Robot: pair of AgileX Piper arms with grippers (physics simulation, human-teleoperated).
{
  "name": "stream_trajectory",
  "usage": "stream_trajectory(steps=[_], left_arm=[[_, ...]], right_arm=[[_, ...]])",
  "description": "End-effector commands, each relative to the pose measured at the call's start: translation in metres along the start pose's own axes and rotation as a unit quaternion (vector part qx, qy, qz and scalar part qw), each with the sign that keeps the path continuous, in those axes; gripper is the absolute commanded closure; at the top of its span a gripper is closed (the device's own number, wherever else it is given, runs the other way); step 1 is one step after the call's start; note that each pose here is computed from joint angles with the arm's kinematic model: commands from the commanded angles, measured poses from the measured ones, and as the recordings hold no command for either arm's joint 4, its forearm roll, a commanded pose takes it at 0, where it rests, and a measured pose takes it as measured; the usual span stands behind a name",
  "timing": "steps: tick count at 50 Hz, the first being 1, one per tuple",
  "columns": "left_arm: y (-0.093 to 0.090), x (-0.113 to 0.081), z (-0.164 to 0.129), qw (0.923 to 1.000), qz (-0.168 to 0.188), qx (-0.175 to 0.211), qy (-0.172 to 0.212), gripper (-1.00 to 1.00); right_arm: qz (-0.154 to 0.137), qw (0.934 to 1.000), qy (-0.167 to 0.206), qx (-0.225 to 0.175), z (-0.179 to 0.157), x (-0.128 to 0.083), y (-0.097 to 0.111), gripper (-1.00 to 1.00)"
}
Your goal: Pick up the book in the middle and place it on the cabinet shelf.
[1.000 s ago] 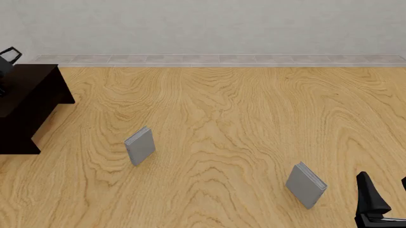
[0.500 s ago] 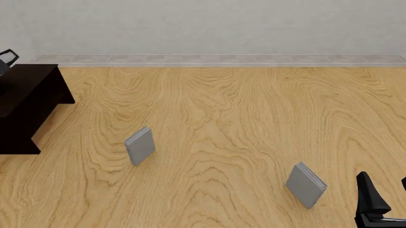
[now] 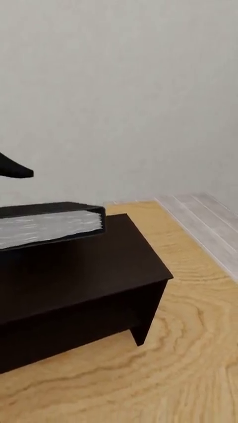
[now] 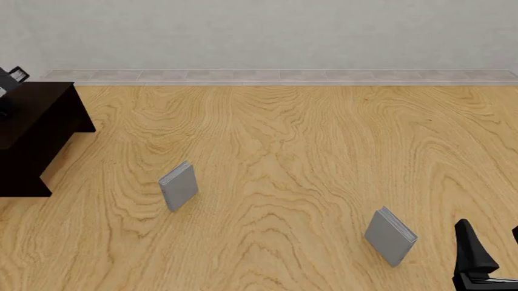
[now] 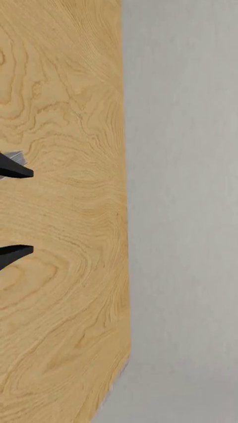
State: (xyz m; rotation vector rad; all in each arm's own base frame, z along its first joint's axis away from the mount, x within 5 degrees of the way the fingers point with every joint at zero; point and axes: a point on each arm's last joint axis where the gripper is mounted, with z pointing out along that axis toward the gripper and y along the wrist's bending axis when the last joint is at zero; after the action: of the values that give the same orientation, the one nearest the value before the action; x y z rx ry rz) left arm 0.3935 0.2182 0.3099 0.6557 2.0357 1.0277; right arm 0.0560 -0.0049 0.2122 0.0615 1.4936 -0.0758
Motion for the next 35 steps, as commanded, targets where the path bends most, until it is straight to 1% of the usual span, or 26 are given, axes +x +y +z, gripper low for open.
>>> stream_trajectory(steps=[1, 3, 7, 8, 9, 10, 12, 14, 21, 25, 35], left_arm=[[-0.001, -0.010, 0.001, 0.9999, -0.009, 0.000, -0.012, -1.00], [-0.004, -0.015, -0.002, 0.9998, -0.005, 0.002, -0.017, -1.00], [-0.010, -0.031, -0.004, 0.9994, -0.009, 0.015, -0.030, -1.00], [-0.009, -0.039, -0.006, 0.9989, -0.024, 0.024, -0.033, -1.00], [-0.010, -0.045, -0.008, 0.9984, -0.030, 0.030, -0.037, -1.00], [-0.012, -0.042, -0.009, 0.9987, -0.021, 0.027, -0.036, -1.00], [-0.014, -0.044, -0.011, 0.9987, -0.017, 0.027, -0.039, -1.00], [-0.016, -0.049, -0.015, 0.9983, -0.018, 0.033, -0.044, -1.00], [-0.020, -0.053, -0.019, 0.9981, -0.015, 0.037, -0.048, -1.00], [-0.025, -0.059, -0.025, 0.9974, -0.015, 0.047, -0.053, -1.00], [-0.031, -0.065, -0.037, 0.9967, -0.014, 0.050, -0.063, -1.00]], right_arm=[[0.000, 1.0000, 0.000, 0.000, 0.000, 0.000, 0.000, -1.00], [0.000, 1.0000, 0.000, 0.000, 0.000, 0.000, 0.000, -1.00], [0.000, 1.0000, 0.000, 0.000, 0.000, 0.000, 0.000, -1.00], [0.000, 1.0000, 0.000, 0.000, 0.000, 0.000, 0.000, -1.00], [0.000, 1.0000, 0.000, 0.000, 0.000, 0.000, 0.000, -1.00], [0.000, 1.0000, 0.000, 0.000, 0.000, 0.000, 0.000, -1.00], [0.000, 1.0000, 0.000, 0.000, 0.000, 0.000, 0.000, -1.00], [0.000, 1.0000, 0.000, 0.000, 0.000, 0.000, 0.000, -1.00], [0.000, 1.0000, -0.003, 0.001, 0.000, -0.001, 0.000, -1.00], [0.000, 1.0000, -0.003, 0.001, 0.000, -0.001, 0.000, -1.00], [0.000, 1.0000, -0.003, 0.001, 0.000, -0.001, 0.000, -1.00]])
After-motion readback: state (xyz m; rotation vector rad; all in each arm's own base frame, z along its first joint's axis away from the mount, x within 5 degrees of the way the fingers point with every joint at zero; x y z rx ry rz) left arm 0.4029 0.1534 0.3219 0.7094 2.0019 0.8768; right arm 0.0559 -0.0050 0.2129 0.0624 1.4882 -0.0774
